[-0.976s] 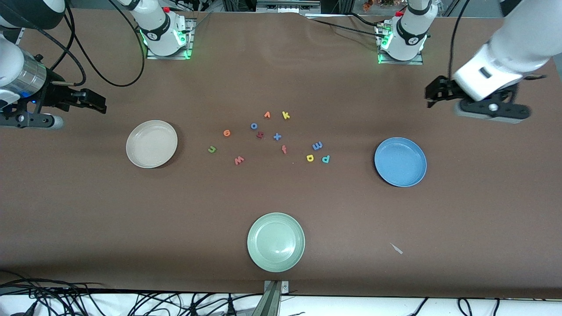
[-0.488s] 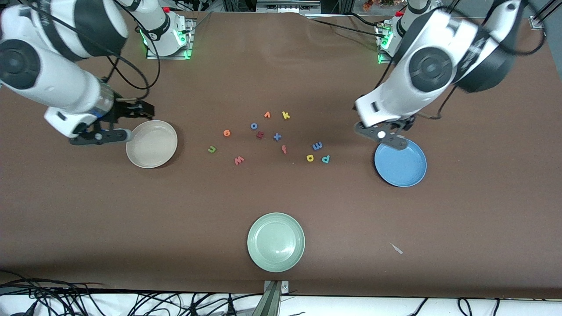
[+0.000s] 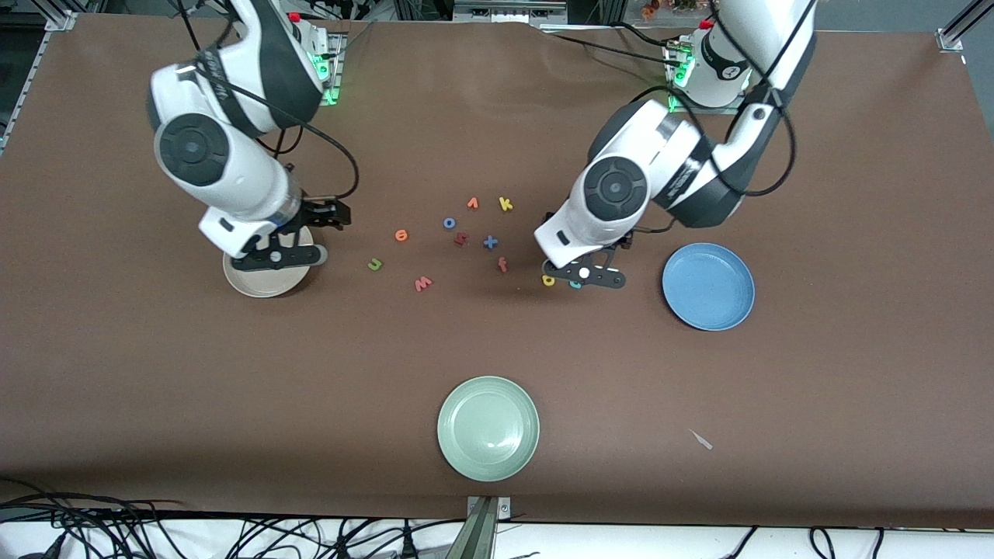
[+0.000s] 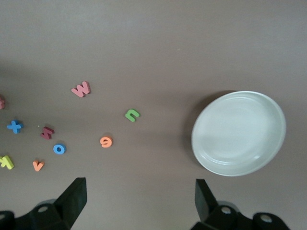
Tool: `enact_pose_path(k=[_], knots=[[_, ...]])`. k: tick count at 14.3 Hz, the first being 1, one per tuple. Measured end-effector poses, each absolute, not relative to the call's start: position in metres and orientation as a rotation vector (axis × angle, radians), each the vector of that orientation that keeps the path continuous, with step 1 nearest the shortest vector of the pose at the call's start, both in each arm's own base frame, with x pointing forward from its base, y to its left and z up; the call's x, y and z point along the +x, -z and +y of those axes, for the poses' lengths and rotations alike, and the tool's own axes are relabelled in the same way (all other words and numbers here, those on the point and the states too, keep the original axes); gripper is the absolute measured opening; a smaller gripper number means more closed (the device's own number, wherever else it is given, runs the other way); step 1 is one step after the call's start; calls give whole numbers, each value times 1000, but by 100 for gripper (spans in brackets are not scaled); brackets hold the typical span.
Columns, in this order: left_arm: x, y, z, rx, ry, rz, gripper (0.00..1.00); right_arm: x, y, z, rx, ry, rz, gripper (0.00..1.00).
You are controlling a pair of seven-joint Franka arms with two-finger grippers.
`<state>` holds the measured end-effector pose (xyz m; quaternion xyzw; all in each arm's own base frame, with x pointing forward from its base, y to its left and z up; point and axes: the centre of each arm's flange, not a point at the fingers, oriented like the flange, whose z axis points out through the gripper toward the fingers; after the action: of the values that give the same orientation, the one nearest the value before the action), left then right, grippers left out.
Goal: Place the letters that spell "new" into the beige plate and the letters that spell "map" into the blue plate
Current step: 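Reach the right gripper to orange e while the left gripper reaches yellow a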
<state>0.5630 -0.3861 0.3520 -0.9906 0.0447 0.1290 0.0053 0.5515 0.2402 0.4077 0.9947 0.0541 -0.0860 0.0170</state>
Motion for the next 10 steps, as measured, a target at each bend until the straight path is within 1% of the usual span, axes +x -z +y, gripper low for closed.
enact_pose_path(k=[2, 5, 8, 9, 10], knots=[[566, -313, -399, -3119, -402, 52, 100, 533, -379, 261, 3104, 237, 143, 100], [572, -265, -407, -3151, -396, 26, 100, 499, -328, 284, 3140, 145, 136, 100], [575, -240, -416, -3199, -342, 69, 100, 471, -285, 288, 3150, 85, 189, 100], [574, -234, -420, -3207, -328, 100, 99, 464, -273, 288, 3150, 72, 209, 100], [571, -226, -422, -3197, -319, 135, 96, 460, -261, 290, 3155, 58, 222, 100]])
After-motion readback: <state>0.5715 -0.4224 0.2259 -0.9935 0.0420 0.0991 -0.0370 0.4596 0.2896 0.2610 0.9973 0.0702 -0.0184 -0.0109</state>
